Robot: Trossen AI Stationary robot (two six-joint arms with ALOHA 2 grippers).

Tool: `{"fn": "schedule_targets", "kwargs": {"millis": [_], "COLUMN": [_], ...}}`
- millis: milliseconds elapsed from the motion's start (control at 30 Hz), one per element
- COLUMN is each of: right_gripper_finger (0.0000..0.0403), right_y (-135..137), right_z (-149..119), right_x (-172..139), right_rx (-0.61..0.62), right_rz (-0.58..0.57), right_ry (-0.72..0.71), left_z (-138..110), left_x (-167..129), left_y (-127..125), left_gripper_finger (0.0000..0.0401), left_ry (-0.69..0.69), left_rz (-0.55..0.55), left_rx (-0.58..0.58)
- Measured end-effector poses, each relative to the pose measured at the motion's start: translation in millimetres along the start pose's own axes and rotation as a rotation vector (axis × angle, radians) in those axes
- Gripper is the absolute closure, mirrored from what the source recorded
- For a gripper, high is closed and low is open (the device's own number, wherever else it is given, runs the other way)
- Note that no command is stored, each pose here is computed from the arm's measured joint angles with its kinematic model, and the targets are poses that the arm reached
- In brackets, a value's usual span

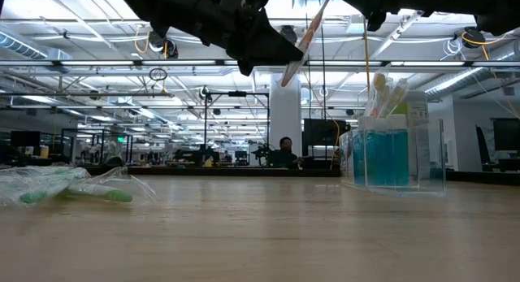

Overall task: Pick & Place toothbrushing station
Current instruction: Put the orange toothbrush into the top of the transparent organizer

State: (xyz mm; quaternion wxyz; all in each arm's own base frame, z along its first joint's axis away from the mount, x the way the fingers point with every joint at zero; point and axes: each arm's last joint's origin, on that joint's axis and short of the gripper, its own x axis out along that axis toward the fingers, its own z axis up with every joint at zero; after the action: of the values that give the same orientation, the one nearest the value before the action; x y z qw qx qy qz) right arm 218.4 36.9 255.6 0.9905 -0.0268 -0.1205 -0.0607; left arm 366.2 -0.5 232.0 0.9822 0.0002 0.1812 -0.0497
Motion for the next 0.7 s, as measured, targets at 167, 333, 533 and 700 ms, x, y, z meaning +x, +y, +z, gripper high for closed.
{"fn": "schedule_targets", "kwargs": {"millis": [167,333,533,700], "right_gripper_finger": [0.0301,0.0313,0.0325,0.0329], "right_y": [0.0,0.1,0.1,0.1], "right_z": [0.0,-0.1,-0.1,-0.1], "right_x": [0.0,-0.1,-0.1,-0.1], "right_rx": [0.000,0.000,-0.005,-0.007], "right_rz": [0.000,0.000,0.001,0.001], "right_ry": [0.000,0.000,0.001,0.001], "left_z": [0.0,0.1,0.1,0.1], "left_x": [0.0,0.0,0.0,0.0], "left_y": [0.1,0.0,0.1,0.1], "left_gripper_finger": [0.0387,0.0394,0.0373,0.0385], "left_ry": [0.000,0.000,0.000,0.000], "left_rz": [0.000,0.000,0.000,0.000], "left_rx": [0.000,0.000,0.000,0.000]}}
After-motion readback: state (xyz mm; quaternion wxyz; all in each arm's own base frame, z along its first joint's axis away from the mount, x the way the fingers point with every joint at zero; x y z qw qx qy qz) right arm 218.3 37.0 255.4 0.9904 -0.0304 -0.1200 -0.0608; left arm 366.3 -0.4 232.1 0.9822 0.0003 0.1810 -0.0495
